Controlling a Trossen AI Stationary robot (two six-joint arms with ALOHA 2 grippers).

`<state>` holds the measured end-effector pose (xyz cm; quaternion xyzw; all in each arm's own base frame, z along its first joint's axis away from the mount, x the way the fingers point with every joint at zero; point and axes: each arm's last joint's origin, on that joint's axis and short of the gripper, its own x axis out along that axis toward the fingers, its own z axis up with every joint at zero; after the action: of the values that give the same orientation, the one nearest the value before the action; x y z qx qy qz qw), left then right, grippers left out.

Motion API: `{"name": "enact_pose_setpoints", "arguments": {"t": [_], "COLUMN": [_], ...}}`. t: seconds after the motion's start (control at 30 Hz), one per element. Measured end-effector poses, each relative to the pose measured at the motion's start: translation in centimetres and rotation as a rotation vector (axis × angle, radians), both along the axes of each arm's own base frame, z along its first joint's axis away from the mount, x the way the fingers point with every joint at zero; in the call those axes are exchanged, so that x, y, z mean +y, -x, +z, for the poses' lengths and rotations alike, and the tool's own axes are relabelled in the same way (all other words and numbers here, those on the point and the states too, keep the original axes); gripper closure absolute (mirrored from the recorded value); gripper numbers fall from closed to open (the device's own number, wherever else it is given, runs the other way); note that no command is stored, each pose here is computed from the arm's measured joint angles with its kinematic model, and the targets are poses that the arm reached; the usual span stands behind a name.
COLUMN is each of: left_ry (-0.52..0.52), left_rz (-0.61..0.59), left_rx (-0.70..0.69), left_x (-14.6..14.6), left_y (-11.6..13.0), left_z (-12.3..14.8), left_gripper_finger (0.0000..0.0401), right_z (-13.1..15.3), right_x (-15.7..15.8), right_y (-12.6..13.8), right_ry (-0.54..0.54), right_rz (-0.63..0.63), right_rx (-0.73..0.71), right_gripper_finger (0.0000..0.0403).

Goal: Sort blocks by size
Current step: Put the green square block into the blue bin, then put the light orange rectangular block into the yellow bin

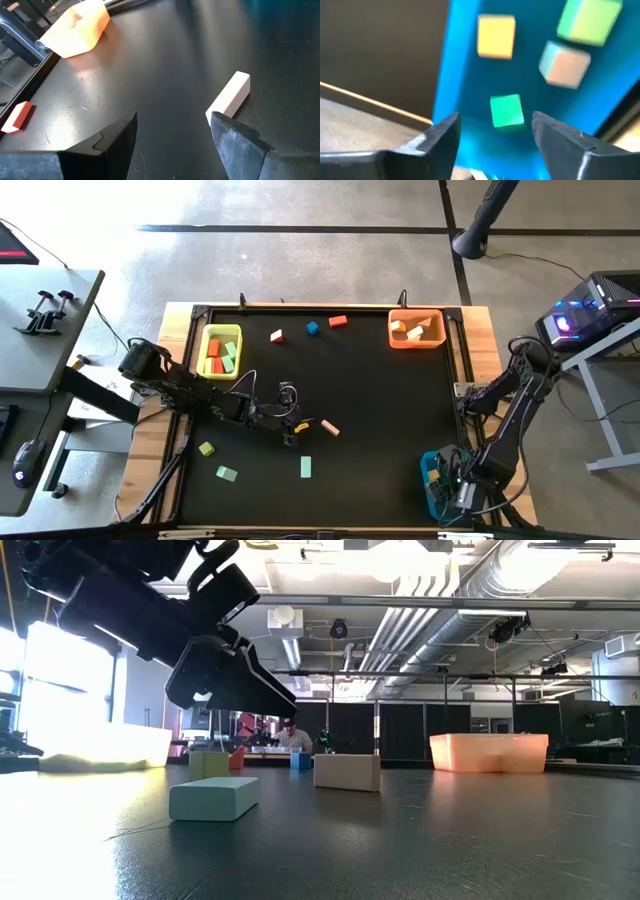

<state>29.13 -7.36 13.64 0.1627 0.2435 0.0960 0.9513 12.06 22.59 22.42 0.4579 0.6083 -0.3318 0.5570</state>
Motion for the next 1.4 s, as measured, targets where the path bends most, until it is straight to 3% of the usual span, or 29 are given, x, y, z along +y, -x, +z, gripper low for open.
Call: {"name": "enact_pose_setpoints", "arguments": {"t": [0.1,0.23,0.37,0.5,0.67,0.87,1.0,1.1,1.23,1.4], "left_ry": [0.005,0.012,0.032,0.031,-0.007,0.005,0.040,0.075,0.099,0.115], "left_rz": [0.000,-0.024,-0.141,-0.188,-0.196,-0.075,-0.039,-0.011,0.018,0.038], "left_rx": [-0.014,-0.044,-0.048,-0.071,-0.005,0.115,0.172,0.188,0.193,0.102], "left_x": [0.0,-0.4,-1.3,-1.9,-1.8,-0.9,-0.6,-0.3,0.0,0.2], "left_y": [-0.1,-0.1,-0.3,-0.3,0.6,2.3,3.4,4.2,5.0,5.1], "left_z": [0.1,0.5,1.2,2.4,3.3,3.3,2.0,1.0,-0.1,-0.2], "left_gripper_finger": [0.0160,0.0160,0.0160,0.0160,0.0160,0.0160,0.0160,0.0160,0.0160,0.0160], "right_z": [0.2,0.4,0.7,0.9,1.1,-0.2,-3.1,-5.7,-9.0,-11.0], "right_x": [-0.7,-1.6,-3.3,-5.6,-7.7,-9.0,-10.5,-11.1,-11.1,-10.5], "right_y": [-0.2,-1.8,-4.2,-6.8,-11.1,-16.8,-20.0,-21.7,-22.7,-22.5], "right_ry": [0.048,0.141,0.364,0.572,0.633,0.686,0.745,0.731,0.721,0.826], "right_rz": [0.025,0.135,0.272,0.395,0.530,0.716,0.704,0.718,0.699,0.574], "right_rx": [-0.039,-0.209,-0.396,-0.468,-0.558,-0.710,-0.702,-0.688,-0.645,-0.581], "right_gripper_finger": [0.0139,0.0134,0.0133,0.0133,0.0132,0.0132,0.0132,0.0132,0.0132,0.0150]}}
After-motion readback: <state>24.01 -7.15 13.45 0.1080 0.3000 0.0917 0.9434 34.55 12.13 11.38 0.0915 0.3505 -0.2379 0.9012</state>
